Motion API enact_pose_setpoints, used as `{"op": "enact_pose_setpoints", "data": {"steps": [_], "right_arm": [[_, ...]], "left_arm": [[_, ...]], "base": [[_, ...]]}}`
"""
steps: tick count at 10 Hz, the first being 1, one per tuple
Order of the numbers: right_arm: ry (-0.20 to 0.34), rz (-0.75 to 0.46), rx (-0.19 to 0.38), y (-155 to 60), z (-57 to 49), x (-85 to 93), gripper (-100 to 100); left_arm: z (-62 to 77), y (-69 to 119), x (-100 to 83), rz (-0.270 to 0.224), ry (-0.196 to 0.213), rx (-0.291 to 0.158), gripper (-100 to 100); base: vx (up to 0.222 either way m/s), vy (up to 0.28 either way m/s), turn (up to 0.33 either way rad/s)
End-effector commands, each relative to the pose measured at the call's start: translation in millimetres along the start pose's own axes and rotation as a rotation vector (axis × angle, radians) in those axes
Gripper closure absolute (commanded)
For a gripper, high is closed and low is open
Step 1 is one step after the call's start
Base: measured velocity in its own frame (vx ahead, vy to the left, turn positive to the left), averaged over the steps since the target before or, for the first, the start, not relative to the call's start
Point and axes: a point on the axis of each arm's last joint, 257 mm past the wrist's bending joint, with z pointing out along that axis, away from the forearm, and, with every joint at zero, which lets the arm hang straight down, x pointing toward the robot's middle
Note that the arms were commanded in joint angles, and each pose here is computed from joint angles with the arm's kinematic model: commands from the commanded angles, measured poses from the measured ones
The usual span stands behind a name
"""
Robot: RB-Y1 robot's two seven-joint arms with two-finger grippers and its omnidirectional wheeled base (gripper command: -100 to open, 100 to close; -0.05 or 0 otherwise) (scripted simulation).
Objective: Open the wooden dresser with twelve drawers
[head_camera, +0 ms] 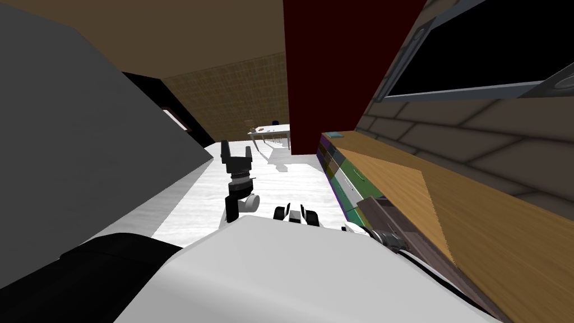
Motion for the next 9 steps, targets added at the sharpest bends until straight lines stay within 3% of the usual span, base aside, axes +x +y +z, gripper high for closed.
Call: {"op": "enact_pose_setpoints", "data": {"steps": [1, 3, 5, 9], "right_arm": [[-0.006, 0.002, 0.018, -6, 0.2, -8.6, 100], [-0.010, 0.004, 0.033, -10, 0.3, -15.4, 100], [-0.014, 0.004, 0.004, 1, -9.3, -17.6, 100], [-0.020, 0.006, 0.034, -8, -11.1, -28.3, 100]], "left_arm": [[0.0, 0.0, 0.0, 0.000, 0.000, 0.000, 0], [0.0, 0.0, 0.0, 0.000, 0.000, 0.000, 0], [0.0, 0.0, 0.0, 0.000, 0.000, 0.000, 0], [0.0, 0.0, 0.0, 0.000, 0.000, 0.000, 0]], "base": [[-0.029, 0.199, -0.032], [-0.038, 0.208, -0.024], [-0.017, 0.100, -0.004], [-0.032, 0.209, -0.020]]}}
